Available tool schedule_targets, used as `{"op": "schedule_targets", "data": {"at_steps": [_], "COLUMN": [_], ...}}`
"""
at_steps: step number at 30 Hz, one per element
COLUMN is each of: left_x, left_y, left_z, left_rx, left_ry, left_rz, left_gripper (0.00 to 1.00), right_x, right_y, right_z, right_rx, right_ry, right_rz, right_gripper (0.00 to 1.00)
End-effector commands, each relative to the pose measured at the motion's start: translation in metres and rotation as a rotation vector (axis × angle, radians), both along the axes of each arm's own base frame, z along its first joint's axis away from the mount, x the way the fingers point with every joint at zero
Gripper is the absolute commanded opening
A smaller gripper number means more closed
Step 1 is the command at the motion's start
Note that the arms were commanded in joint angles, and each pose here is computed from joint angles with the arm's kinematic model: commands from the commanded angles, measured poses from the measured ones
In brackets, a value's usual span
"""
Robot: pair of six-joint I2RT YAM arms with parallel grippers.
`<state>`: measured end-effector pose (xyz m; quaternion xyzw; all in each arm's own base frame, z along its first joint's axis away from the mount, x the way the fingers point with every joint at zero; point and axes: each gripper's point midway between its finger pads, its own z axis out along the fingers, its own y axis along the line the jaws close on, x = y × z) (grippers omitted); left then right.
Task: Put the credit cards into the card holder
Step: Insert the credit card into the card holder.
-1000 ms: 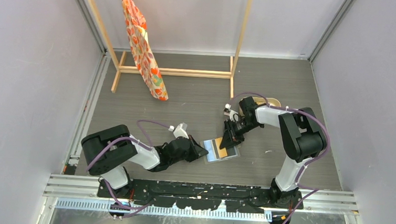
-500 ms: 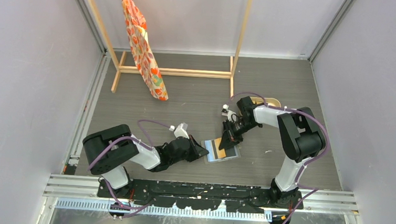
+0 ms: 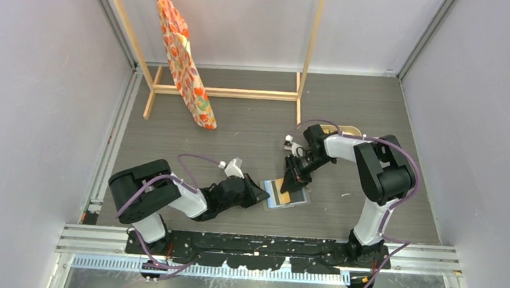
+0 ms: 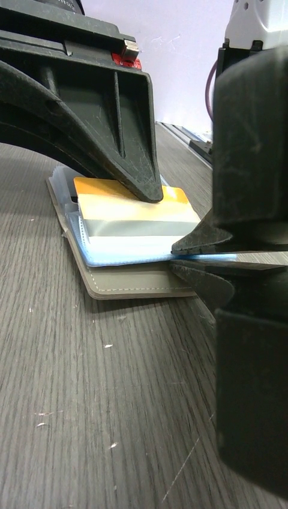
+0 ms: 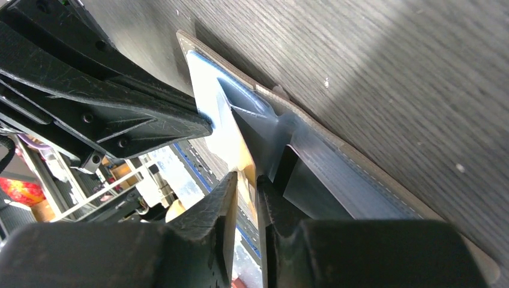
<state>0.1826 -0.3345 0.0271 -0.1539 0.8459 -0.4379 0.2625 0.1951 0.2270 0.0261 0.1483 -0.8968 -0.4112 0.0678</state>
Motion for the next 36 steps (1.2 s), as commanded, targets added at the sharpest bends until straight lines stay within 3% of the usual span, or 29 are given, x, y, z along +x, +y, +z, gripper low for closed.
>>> {"op": "schedule_targets", "data": {"at_steps": [1, 12, 20, 31, 36], "left_x": [-0.005, -0.006, -0.008, -0.014, -0.015], "left_y": [0.005, 0.005, -0.006, -0.002, 0.005], "left_z": [-0.010, -0.009, 0.009, 0.020, 0.024], "left_rx": [0.033, 0.031, -0.046, -0.065, -0.065], "left_ry": [0.000, -0.005, -0.054, -0.066, -0.087], "left_rz": [-0.019, -0.027, -0.071, -0.095, -0.088], "left_gripper": [0.09, 0.07, 0.10, 0.35, 0.39], "right_x": [0.007, 0.010, 0.003, 0.003, -0.004], "right_y": [0.004, -0.003, 0.002, 0.000, 0.001], "right_z": [0.015, 0.021, 0.021, 0.026, 0.026], "right_rx": [0.015, -0.012, -0.056, -0.140, -0.157], "right_ry": [-0.058, -0.123, -0.184, -0.292, -0.312], "right_rz": [0.037, 0.073, 0.145, 0.237, 0.303], "right_gripper": [0.27, 0.39, 0.43, 0.50, 0.52]}}
